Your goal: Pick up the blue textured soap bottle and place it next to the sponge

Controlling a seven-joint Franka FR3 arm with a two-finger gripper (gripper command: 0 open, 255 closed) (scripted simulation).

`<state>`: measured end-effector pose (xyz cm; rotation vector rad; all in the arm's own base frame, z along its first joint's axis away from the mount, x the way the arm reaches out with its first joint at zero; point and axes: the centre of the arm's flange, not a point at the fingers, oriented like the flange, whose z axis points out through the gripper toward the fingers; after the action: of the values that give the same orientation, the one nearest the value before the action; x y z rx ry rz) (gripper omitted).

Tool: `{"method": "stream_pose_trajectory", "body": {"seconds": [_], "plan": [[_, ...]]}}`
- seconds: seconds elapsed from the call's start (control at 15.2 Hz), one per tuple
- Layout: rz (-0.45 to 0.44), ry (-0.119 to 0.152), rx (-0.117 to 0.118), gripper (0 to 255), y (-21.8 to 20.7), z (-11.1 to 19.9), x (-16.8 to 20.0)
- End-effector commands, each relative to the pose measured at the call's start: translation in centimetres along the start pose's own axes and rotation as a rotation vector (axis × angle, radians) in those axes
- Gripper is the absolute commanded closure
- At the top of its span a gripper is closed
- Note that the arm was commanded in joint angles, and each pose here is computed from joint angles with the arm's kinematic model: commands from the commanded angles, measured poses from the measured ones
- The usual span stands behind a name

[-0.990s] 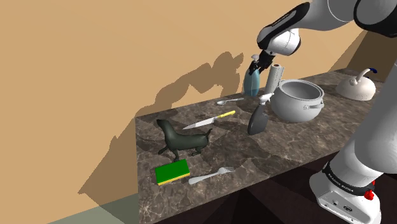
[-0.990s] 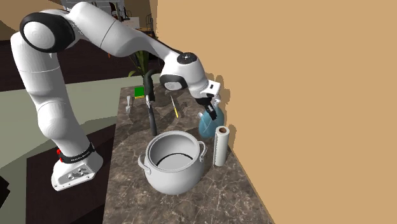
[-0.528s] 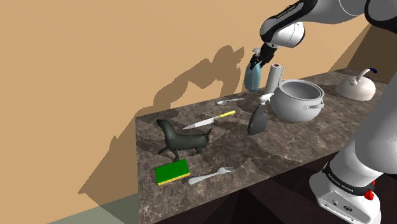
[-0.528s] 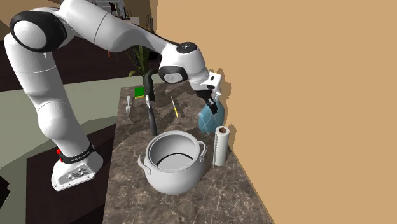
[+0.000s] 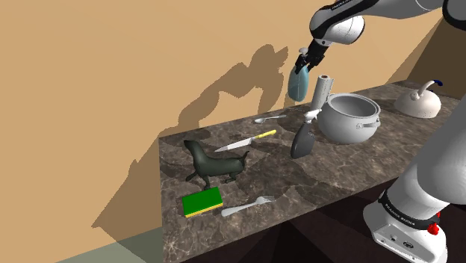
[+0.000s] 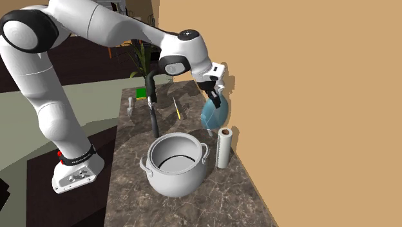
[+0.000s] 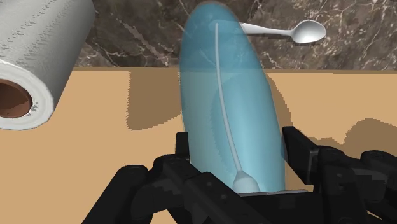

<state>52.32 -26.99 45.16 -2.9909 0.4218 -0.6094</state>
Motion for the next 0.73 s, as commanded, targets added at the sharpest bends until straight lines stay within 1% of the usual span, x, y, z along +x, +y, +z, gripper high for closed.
{"method": "stream_pose_trajectory", "body": {"seconds": [0.0,0.66], "plan": [[0.000,0.000,0.000,255,-0.2,-1.1,0.3],[0.000,0.000,0.000,255,-0.8,-5.9,2.3]]}}
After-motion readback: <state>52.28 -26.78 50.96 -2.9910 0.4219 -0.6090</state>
